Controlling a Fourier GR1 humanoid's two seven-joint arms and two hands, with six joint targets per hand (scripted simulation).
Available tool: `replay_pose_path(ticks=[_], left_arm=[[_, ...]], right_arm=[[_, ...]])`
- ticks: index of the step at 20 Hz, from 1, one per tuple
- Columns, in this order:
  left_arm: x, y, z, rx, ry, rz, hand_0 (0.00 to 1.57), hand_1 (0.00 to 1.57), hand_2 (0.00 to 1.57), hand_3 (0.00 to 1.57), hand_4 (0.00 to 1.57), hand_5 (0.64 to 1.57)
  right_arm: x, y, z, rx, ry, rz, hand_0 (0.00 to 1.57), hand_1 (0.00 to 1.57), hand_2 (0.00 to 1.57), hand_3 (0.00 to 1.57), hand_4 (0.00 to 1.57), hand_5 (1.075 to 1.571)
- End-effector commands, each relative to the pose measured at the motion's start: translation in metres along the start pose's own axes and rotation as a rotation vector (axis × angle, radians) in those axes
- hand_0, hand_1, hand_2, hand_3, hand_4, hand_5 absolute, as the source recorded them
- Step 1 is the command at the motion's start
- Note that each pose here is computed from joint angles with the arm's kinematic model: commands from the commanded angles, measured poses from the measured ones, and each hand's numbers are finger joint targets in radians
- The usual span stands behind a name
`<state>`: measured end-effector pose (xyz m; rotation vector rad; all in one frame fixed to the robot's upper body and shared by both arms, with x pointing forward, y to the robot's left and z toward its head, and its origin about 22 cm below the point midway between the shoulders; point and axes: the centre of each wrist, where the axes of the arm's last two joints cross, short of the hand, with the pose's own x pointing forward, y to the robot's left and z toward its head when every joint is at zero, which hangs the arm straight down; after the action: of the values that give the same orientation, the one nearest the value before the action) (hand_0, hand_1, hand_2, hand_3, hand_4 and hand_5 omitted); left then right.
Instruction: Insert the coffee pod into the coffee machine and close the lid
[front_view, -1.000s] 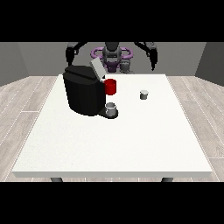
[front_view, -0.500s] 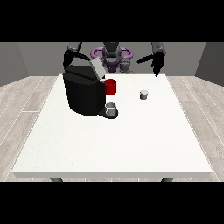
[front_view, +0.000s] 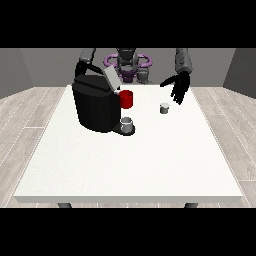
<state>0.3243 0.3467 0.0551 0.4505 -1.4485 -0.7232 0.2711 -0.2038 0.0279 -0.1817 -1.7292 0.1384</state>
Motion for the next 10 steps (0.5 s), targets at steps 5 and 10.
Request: replay_pose_path(ticks=[5, 10], left_arm=[[-0.009, 0.004, -0.022, -0.04, 0.032, -0.13, 0.0, 0.0, 0.0, 0.0, 0.0, 1.571], [-0.003, -0.01, -0.036, -0.009, 0.009, -0.164, 0.26, 0.26, 0.59, 0.25, 0.0, 1.571]], right_arm=[[0.01, 0.01, -0.019, -0.024, 0.028, 0.026, 0.0, 0.0, 0.0, 0.0, 0.0, 1.571], [-0.004, 0.0, -0.023, 0.006, 0.071, -0.04, 0.0, 0.0, 0.0, 0.0, 0.0, 1.571]])
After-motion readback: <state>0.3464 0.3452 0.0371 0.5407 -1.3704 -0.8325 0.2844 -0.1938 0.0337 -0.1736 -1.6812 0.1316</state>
